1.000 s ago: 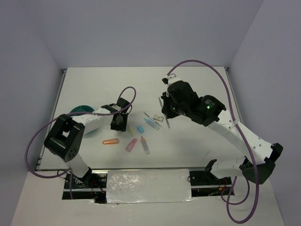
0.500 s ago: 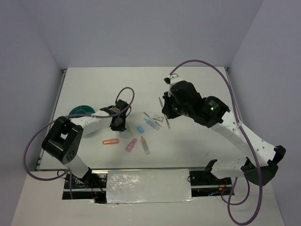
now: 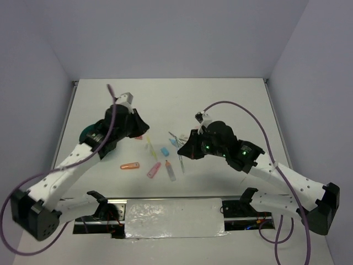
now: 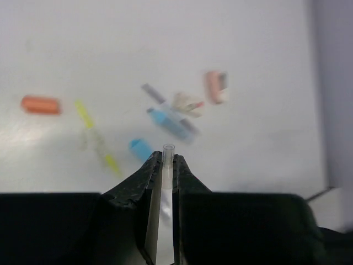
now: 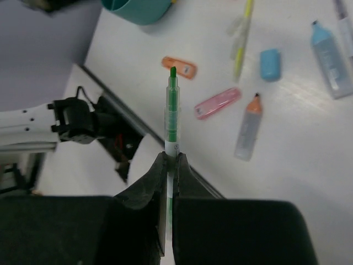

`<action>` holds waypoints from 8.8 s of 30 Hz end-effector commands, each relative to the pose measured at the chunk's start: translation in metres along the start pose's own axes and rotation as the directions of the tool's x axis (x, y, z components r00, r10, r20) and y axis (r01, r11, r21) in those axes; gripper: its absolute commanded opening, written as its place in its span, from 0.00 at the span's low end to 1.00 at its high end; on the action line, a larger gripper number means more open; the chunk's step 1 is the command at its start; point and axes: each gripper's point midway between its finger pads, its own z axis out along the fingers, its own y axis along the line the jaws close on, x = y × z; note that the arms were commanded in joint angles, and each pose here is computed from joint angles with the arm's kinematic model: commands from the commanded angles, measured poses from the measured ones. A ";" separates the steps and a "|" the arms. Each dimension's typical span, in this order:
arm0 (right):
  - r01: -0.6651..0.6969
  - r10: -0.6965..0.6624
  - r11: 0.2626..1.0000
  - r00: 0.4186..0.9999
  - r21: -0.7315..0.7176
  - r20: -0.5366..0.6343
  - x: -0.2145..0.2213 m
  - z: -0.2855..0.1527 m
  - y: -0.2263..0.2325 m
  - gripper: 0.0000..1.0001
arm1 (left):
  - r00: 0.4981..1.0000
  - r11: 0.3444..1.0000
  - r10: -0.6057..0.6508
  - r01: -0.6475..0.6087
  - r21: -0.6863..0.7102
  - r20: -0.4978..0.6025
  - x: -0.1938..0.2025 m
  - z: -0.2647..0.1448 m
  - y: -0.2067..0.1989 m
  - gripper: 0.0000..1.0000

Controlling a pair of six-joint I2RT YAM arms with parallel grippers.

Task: Sort the stationery into containers
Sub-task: Close the pen cap on the pen, then place the pen in the storage box, then pick up the pen from the center of the board.

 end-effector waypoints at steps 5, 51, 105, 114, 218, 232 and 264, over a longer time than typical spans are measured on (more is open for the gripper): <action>-0.008 0.078 0.909 0.986 -0.417 0.150 -0.027 -0.024 0.081 0.00 | 0.928 0.840 -0.263 0.087 0.536 0.263 -0.078 -0.112 -0.096 0.00; 0.108 -0.053 0.937 0.984 -0.331 0.170 -0.052 0.002 0.098 0.00 | 0.937 0.695 -0.265 0.021 0.719 0.229 -0.076 -0.145 -0.130 0.00; 0.224 -0.049 0.933 0.856 -0.283 0.514 -0.203 -0.030 0.130 0.00 | 0.995 0.682 -0.087 0.025 0.731 0.047 0.012 -0.132 -0.113 0.00; 0.233 -0.053 0.930 0.850 -0.284 0.524 -0.216 -0.026 0.135 0.00 | 0.994 0.684 -0.099 0.041 0.728 0.037 0.018 -0.135 -0.117 0.00; 0.192 -0.170 0.980 0.945 -0.053 0.281 -0.065 -0.072 -0.007 1.00 | 0.783 0.616 0.138 0.411 -0.672 0.606 -0.164 -0.106 0.223 0.07; 0.222 -0.196 0.972 0.946 -0.076 0.258 -0.077 -0.067 0.005 1.00 | 0.808 0.630 0.079 0.414 -0.657 0.584 -0.123 -0.086 0.236 0.72; 0.535 -0.365 0.791 0.802 0.297 -0.472 -0.033 0.170 -0.158 0.41 | 0.995 0.977 -0.078 0.088 -0.193 0.062 -0.019 -0.108 0.091 0.99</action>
